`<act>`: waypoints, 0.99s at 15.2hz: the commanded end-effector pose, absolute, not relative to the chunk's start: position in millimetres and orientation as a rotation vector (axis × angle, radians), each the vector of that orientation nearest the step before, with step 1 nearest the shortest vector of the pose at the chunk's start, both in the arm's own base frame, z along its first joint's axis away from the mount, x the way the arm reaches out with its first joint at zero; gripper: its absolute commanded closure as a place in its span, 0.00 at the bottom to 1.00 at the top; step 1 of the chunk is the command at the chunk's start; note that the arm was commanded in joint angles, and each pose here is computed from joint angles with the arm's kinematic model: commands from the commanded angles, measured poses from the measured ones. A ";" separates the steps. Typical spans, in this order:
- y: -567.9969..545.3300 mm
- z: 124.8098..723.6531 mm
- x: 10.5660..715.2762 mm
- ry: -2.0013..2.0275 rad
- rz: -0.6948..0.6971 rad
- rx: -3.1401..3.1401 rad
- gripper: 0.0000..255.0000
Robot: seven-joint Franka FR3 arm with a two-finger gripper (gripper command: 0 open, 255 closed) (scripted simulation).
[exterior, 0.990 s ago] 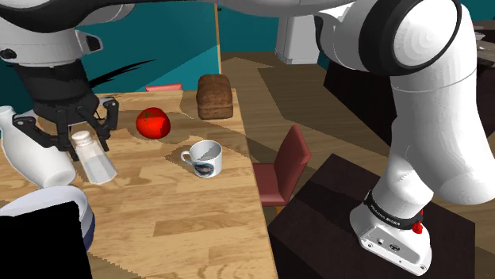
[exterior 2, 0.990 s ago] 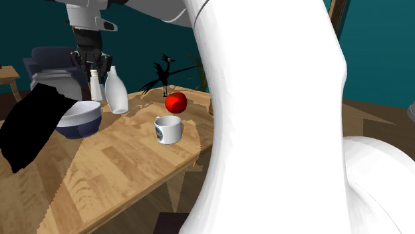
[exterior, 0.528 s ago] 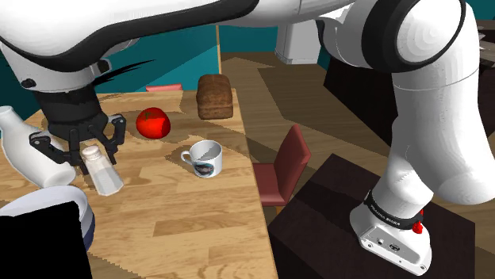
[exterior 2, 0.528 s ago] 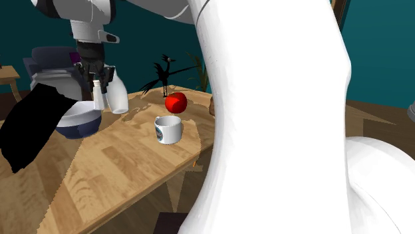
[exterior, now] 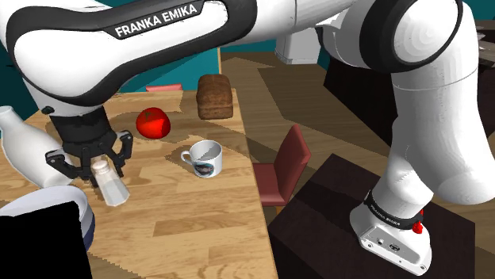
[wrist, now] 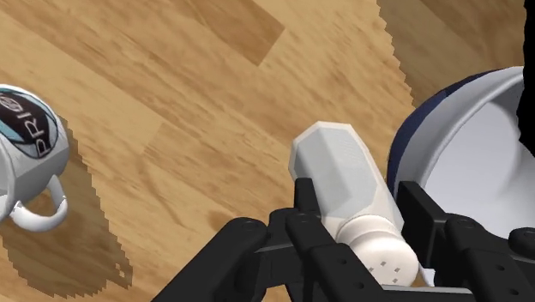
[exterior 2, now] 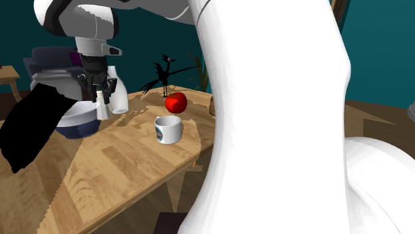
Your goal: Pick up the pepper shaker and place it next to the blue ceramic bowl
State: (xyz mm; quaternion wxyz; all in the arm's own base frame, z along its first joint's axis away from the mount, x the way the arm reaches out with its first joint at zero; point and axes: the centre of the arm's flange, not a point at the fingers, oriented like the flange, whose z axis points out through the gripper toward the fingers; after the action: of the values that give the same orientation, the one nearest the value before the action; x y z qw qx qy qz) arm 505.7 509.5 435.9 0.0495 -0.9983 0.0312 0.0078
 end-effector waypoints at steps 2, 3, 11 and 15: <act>510.0 419.8 505.5 0.095 0.023 -3.041 1.00; 510.0 414.6 505.5 0.095 0.023 -3.041 1.00; 510.0 372.3 505.5 0.095 0.023 -3.041 1.00; 510.0 360.9 505.5 0.095 0.023 -3.041 1.00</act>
State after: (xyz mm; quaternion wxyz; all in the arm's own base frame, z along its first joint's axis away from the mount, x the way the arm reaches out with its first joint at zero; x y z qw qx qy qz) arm 505.5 509.7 361.8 0.0495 -0.9983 0.0312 0.0079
